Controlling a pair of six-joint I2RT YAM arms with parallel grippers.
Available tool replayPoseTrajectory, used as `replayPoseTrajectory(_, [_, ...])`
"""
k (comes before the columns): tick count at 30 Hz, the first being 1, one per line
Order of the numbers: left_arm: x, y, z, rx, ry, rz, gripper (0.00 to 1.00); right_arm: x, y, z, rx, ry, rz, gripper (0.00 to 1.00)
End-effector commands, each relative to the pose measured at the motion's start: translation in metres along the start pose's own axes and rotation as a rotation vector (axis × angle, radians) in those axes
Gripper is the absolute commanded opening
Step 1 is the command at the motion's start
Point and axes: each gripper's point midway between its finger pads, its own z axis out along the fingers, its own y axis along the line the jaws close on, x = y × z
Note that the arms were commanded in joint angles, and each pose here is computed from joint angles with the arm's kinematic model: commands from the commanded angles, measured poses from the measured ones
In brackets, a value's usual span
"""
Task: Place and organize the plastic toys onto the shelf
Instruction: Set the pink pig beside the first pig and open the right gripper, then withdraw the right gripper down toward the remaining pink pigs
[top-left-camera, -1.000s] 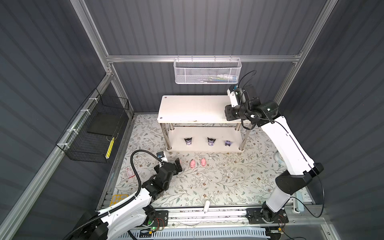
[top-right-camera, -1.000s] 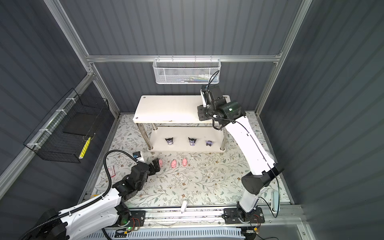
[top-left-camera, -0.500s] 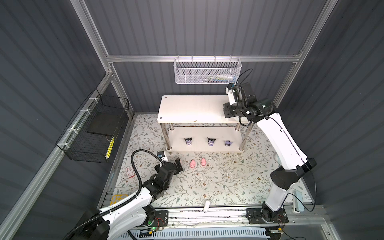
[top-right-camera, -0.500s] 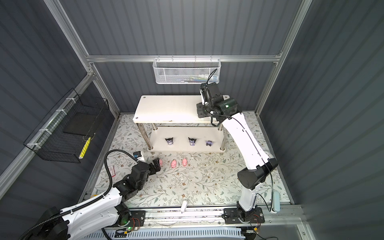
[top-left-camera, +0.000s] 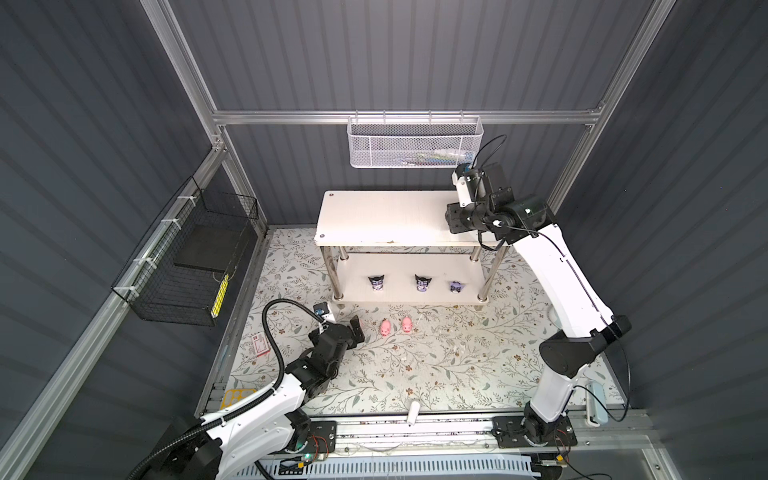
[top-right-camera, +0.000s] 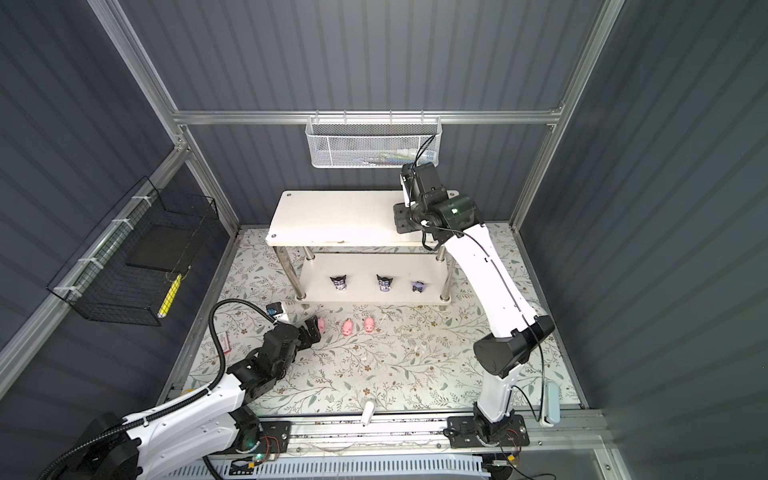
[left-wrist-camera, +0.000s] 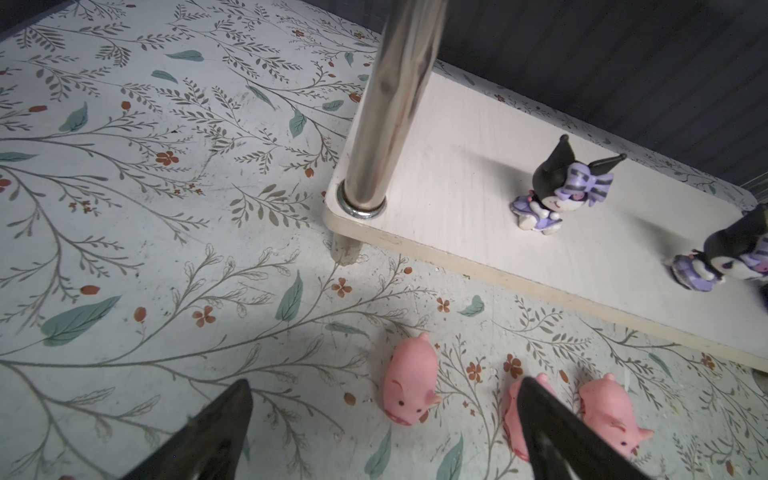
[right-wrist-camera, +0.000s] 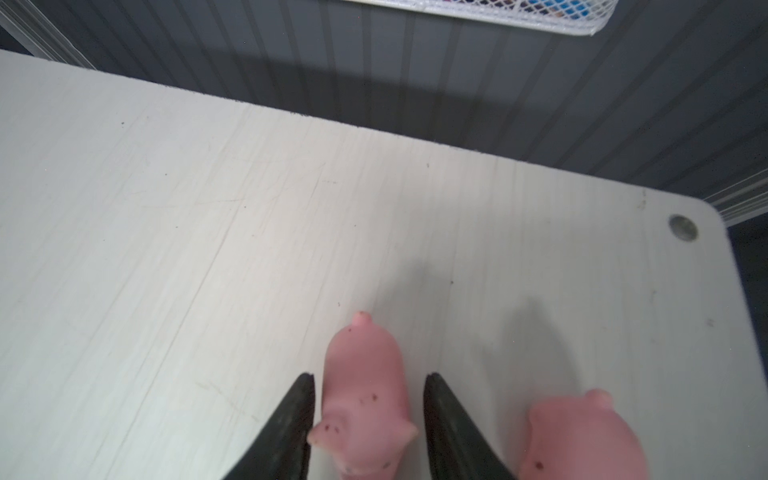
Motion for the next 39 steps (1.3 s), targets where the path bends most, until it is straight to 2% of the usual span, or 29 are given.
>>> replayPoseTrajectory(1, [-0.001,0.000,0.001,0.004,-0.001,-0.004,0.99,-0.010,-0.001,-0.011,-0.012,-0.037,0.002,0.51])
replayPoseTrajectory(8, [0.001,0.001,0.002,0.000,0.003,-0.006,0.99,-0.027,0.006,-0.040,-0.083,-0.112,0.012,0.56])
replayPoseTrajectory(13, [0.000,0.002,0.002,-0.004,0.001,-0.009,0.99,-0.043,0.019,-0.085,-0.204,-0.242,0.006,0.57])
replayPoseTrajectory(18, [-0.001,0.004,0.001,-0.011,-0.001,-0.010,0.99,-0.036,0.026,-0.132,-0.266,-0.375,-0.061,0.58])
replayPoseTrajectory(23, [-0.003,0.006,0.000,-0.019,-0.004,-0.008,0.99,0.010,0.048,-0.161,-0.320,-0.434,-0.230,0.57])
replayPoseTrajectory(26, [-0.005,0.006,0.000,-0.027,-0.005,-0.002,0.99,0.049,0.058,-0.168,-0.331,-0.423,-0.319,0.57])
replayPoseTrajectory(31, [-0.011,0.007,-0.001,-0.047,-0.016,0.000,0.99,0.111,0.061,-0.153,-0.363,-0.347,-0.271,0.56])
replayPoseTrajectory(39, [-0.019,0.007,-0.001,-0.072,-0.028,0.011,0.99,0.201,0.099,-0.090,-0.375,-0.152,-0.256,0.57])
